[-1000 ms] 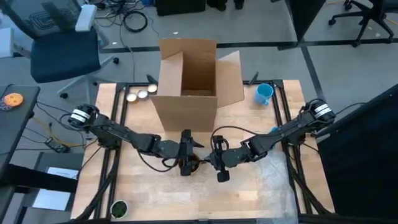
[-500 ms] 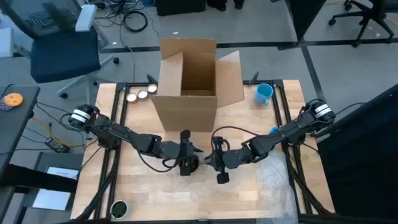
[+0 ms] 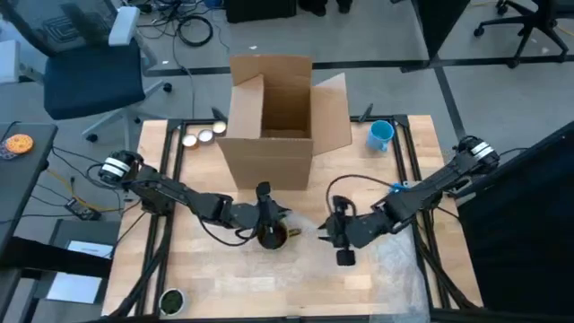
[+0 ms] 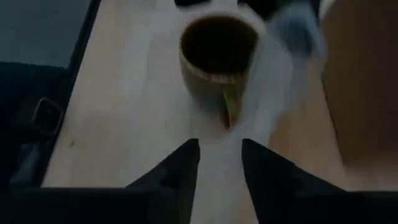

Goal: Wrap mug
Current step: Wrap the brown cup with bubble wrap

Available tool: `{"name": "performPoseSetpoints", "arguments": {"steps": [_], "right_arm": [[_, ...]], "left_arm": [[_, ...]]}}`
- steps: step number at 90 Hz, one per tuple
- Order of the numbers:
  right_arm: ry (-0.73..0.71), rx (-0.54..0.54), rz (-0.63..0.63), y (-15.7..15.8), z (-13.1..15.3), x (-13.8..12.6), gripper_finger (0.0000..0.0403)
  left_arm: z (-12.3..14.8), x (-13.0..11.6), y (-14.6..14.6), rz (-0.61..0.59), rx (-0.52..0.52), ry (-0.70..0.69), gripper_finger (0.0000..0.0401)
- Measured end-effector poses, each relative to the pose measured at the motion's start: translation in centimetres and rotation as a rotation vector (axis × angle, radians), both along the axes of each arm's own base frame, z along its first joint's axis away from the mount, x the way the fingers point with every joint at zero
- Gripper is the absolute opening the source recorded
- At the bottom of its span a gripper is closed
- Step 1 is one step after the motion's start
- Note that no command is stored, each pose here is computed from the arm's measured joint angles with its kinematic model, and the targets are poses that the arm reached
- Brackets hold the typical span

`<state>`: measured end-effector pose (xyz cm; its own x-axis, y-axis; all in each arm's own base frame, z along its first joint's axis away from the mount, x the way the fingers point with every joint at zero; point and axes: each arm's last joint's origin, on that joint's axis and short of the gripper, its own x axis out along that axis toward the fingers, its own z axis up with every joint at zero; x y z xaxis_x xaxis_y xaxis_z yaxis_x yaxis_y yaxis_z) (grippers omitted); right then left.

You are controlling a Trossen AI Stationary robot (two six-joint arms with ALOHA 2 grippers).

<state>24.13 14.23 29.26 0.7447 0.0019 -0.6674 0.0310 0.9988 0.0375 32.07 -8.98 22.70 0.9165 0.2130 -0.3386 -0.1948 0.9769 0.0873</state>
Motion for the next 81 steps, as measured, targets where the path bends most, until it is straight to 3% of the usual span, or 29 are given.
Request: {"name": "performPoseSetpoints", "arguments": {"steps": [17,31,55,69,81], "right_arm": [[0.166,0.083,-0.129,-0.3,0.4,-4.5,0.0137],[0.265,0.158,-0.257,0.3,-0.2,-6.2,0.0150],[0.497,0.139,-0.234,2.6,-3.2,-5.9,0.0158],[0.453,0.088,-0.198,3.5,-4.4,-4.7,0.0158],[0.420,0.108,-0.171,3.9,-4.5,-4.1,0.0158]], "left_arm": [[0.0,0.0,0.0,0.000,-0.001,-0.002,0.0001],[0.0,0.0,0.0,0.006,-0.019,-0.003,0.0001],[-0.1,-0.1,-0.2,-0.007,-0.047,0.006,0.0000],[-0.3,-0.3,-0.5,-0.017,-0.047,0.024,0.0000],[-0.5,-0.5,-0.8,-0.027,-0.038,0.050,0.0000]]}}
